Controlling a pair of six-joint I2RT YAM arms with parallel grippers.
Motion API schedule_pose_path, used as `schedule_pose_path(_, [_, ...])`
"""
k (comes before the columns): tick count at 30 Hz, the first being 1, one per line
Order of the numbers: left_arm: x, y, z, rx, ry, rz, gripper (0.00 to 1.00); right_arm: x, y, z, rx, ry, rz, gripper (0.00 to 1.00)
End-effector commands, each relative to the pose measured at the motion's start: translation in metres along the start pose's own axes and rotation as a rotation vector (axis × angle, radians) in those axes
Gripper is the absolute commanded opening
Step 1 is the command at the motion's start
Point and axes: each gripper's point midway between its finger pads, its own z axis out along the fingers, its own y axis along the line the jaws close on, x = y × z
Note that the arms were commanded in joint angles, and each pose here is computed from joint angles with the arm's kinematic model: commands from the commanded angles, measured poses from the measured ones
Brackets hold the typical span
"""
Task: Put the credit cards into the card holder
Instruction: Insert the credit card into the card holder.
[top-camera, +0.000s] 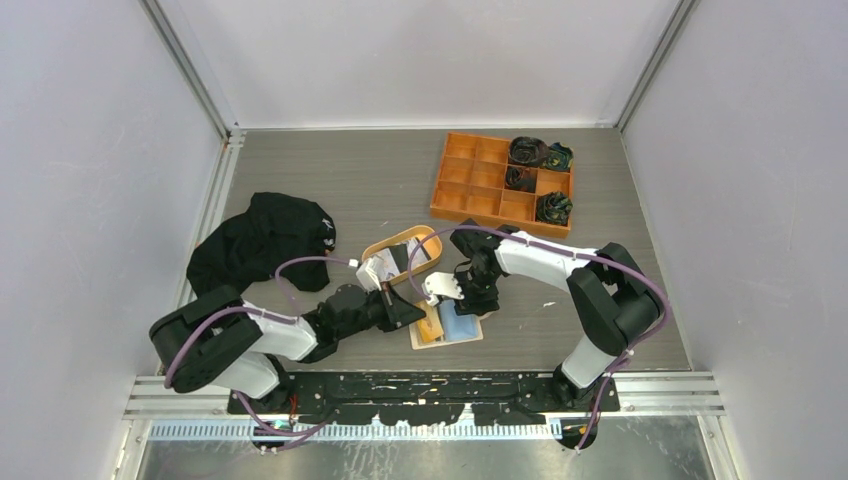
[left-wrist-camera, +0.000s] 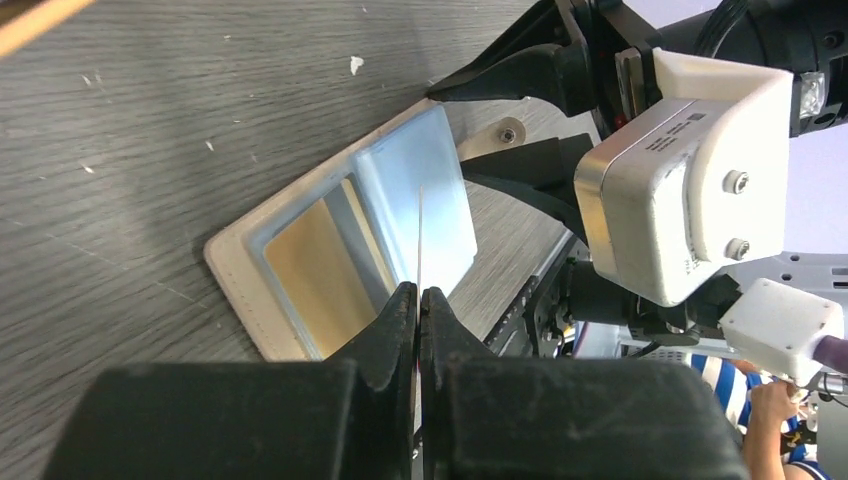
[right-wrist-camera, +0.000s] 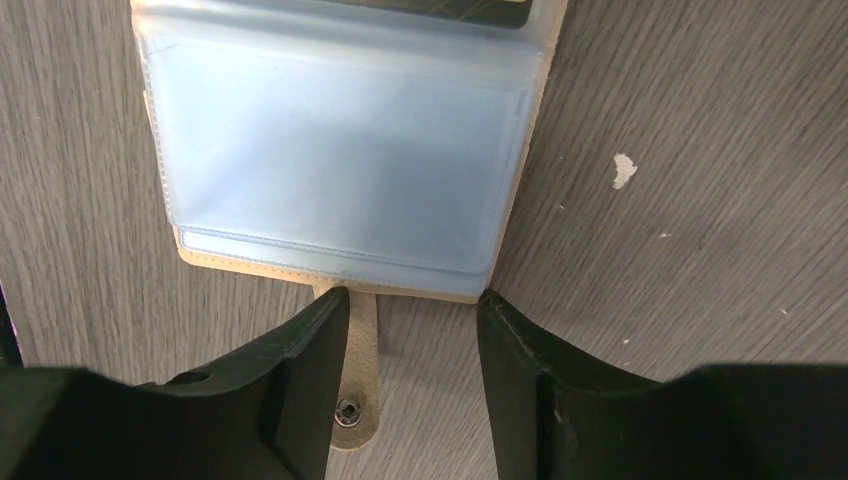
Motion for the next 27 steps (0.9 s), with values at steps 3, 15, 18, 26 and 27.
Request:
schedule_pose_path(3, [-0.015,-0.009,0.009,0.052,-0.108,-0.059,0.0,-0.011,0.0,-0.001,-0.005,-0.04,0.015,0.55])
schedule_pose_path(15, [-0.002,0.003,0.029,0.106,-0.093,-0.158,0.0,-0.012,0.0,-0.002,-0.007,-0.04,0.019,0.54])
schedule_pose_path(18, [0.001,0.007,0.03,0.095,-0.083,-0.164,0.0,-0.012,0.001,-0.002,-0.01,-0.04,0.019,0.54])
schedule_pose_path(26, [0.009,0.008,0.029,0.09,-0.051,-0.192,0.0,-0.012,0.0,-0.002,-0.013,-0.04,0.021,0.54])
schedule_pose_path(27, [0.012,0.008,0.03,0.088,-0.044,-0.195,0.0,-0.012,0.0,-0.002,-0.012,-0.041,0.022,0.54])
